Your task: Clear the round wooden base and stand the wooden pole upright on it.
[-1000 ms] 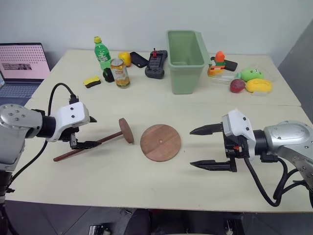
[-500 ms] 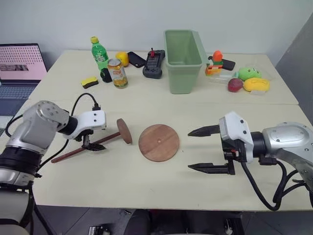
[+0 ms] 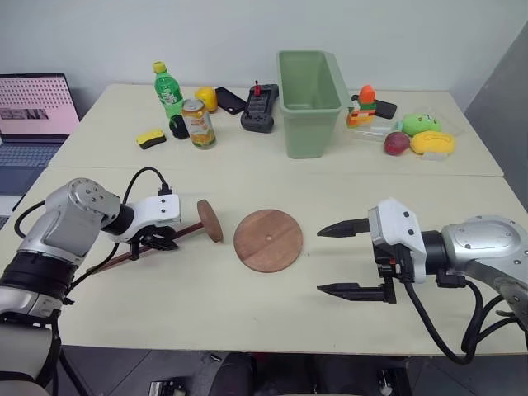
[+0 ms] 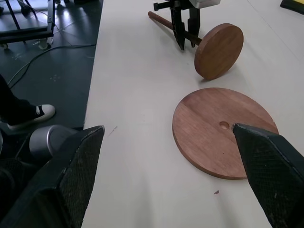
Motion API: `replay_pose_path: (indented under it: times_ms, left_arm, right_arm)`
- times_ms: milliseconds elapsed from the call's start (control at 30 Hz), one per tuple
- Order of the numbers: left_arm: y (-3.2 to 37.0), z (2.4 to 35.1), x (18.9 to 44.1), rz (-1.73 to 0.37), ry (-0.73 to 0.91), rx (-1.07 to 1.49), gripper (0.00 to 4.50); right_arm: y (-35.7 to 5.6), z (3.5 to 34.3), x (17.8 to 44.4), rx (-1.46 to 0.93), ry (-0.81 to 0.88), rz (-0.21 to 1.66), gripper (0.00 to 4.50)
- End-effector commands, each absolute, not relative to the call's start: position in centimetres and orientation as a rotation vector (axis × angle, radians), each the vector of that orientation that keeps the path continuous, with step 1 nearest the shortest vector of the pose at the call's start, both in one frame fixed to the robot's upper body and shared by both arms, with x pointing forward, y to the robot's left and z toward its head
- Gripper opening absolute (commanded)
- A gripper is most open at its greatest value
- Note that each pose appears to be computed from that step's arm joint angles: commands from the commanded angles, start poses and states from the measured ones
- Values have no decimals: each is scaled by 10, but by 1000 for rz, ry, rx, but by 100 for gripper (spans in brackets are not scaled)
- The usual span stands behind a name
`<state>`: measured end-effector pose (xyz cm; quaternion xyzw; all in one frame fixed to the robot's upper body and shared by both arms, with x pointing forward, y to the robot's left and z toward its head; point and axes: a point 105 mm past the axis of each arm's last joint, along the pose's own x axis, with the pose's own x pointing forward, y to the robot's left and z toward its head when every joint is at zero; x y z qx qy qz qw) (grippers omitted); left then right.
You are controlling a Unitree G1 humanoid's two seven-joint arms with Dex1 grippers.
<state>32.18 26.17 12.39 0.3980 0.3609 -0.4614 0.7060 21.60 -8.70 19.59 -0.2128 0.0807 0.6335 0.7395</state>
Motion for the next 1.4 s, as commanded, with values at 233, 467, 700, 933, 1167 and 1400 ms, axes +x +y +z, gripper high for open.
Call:
replay_pose_path:
  times_ms: [233,467,700,933,1167,1400]
  left_arm:
    - [261,182,344,-869,575,824,26]
    - [185,282,360,-922,-92,333,26]
    - [125,281,326,-1082,-281,52,26]
    - [101,262,314,-1100,-297,35,26]
    - [92,241,309,-1127,-254,10,26]
    - [81,227,313,-1131,-255,30,26]
  right_arm:
    - [-90,203,220,-514,145,1366,450]
    - [-97,206,221,-523,126,1319,450]
    - [-91,204,231,-520,-37,1156,450]
    - [-88,183,224,-427,70,1160,450]
    - [-85,178,227,-399,96,1154,450]
    - [-88,171,232,-432,132,1125,450]
